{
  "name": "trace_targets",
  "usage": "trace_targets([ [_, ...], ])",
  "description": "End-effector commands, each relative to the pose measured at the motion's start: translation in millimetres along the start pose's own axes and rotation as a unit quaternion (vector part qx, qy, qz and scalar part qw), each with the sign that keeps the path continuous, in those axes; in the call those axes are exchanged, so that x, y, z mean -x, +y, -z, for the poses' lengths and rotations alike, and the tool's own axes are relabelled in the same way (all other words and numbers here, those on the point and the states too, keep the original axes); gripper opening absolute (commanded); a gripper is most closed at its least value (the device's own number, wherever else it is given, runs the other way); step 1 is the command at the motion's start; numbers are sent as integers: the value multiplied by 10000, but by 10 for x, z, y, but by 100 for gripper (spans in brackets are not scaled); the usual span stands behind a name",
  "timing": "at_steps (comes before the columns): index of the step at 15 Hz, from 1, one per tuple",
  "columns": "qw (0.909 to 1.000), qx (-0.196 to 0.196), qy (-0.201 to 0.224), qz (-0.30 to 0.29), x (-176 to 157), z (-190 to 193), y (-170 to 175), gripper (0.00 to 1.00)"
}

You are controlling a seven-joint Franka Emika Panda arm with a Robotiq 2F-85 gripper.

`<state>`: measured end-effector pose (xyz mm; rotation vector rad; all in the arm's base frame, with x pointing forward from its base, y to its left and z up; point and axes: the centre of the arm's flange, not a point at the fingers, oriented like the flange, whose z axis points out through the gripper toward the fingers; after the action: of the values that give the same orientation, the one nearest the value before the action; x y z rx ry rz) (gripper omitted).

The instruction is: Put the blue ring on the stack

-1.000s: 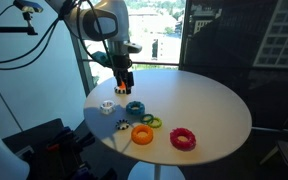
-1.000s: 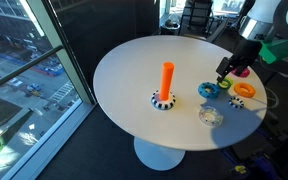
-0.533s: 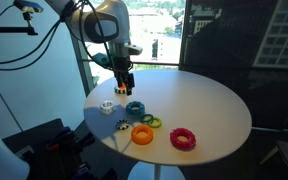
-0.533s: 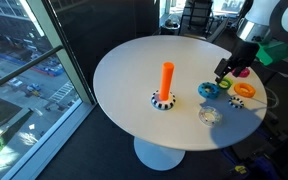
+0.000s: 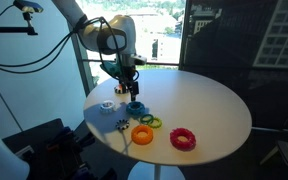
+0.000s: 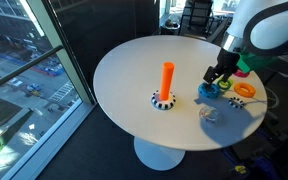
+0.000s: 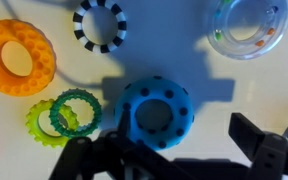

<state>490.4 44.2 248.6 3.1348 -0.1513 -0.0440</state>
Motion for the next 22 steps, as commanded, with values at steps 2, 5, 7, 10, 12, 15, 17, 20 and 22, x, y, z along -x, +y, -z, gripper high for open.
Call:
trace_targets([
  [2,9997,87,-171,-133,-219,-127,101,100],
  [5,9993,126,-265,-241,-249,-207,197,100],
  [7,9988,162,-333,-313,-244,-237,264,100],
  [10,9980,199,-407,-437,-218,-274,380,100],
  [12,9975,219,-433,-504,-216,-293,452,100],
  [15,9972,261,-409,-562,-225,-327,528,100],
  [17,9972,277,-399,-567,-231,-358,560,100],
  [20,9975,302,-368,-528,-239,-420,576,100],
  [22,9977,291,-321,-519,-252,-448,572,100],
])
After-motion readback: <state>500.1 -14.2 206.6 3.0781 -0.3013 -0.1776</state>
